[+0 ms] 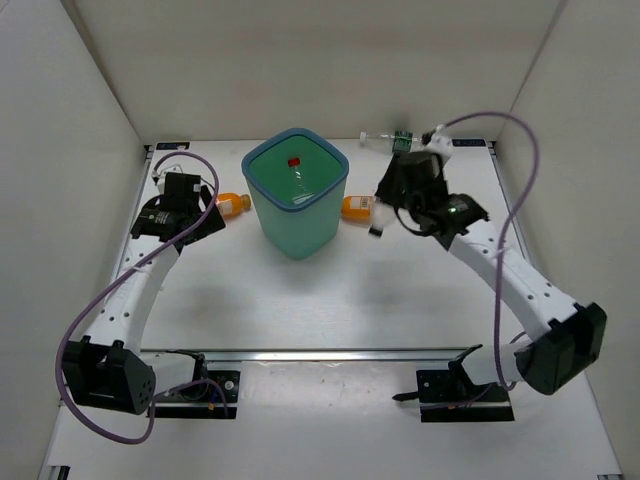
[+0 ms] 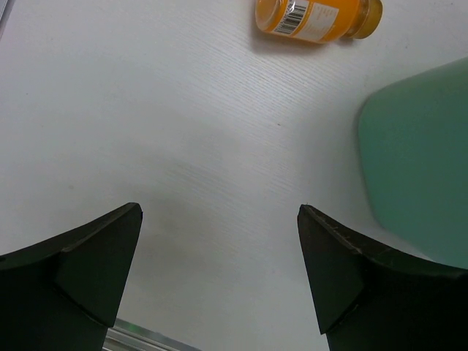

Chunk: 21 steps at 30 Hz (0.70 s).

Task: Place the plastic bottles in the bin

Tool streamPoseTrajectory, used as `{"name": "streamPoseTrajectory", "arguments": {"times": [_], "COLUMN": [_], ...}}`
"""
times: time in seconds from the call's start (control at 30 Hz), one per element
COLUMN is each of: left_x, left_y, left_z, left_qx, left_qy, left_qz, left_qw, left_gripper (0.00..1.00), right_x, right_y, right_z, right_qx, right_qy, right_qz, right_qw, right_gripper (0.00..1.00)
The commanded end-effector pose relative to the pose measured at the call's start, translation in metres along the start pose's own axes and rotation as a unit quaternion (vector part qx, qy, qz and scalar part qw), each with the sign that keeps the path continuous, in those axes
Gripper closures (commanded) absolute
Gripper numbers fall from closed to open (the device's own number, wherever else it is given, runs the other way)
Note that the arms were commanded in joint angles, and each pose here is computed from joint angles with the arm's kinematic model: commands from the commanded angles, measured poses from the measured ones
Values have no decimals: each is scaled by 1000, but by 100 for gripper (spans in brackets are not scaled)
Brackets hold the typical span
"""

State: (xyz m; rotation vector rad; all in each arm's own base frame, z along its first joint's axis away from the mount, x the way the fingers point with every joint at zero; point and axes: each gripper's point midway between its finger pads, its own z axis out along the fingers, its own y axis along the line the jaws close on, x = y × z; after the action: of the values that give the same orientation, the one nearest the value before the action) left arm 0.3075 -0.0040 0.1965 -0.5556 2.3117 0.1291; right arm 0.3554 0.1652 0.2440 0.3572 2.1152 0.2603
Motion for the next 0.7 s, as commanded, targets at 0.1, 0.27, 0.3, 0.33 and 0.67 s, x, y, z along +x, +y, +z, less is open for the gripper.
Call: {"name": "streamPoseTrajectory", "arguments": {"times": [0.1, 0.27, 0.3, 0.33, 0.67], "left_x": [-9, -16, -15, -19, -35], "left_y": [-4, -5, -6, -9, -42], "left_z": [-4, 10, 15, 23, 98], "left_qx": [18, 11, 10, 8, 23], "left_qy": [-15, -7, 2, 7, 48], "left_qz": [-20, -28, -31, -34, -97], "left_qw": [1000, 1000, 999, 999, 994], "left_gripper": [1, 2, 1, 2, 1], "right_x": [-171, -179, -173, -169, -102], "right_y": [76, 157, 177, 190, 248], "right_z": [-66, -39, -26, -14, 16], "right_qx": [-136, -220, -230, -229, -284], "right_qy": [-270, -270, -263, -261, -208], "right_qz": [-43, -93, -106, -124, -197], "right_qw": [952, 933, 931, 929, 915], "right_gripper": [91, 87, 86, 87, 35]}}
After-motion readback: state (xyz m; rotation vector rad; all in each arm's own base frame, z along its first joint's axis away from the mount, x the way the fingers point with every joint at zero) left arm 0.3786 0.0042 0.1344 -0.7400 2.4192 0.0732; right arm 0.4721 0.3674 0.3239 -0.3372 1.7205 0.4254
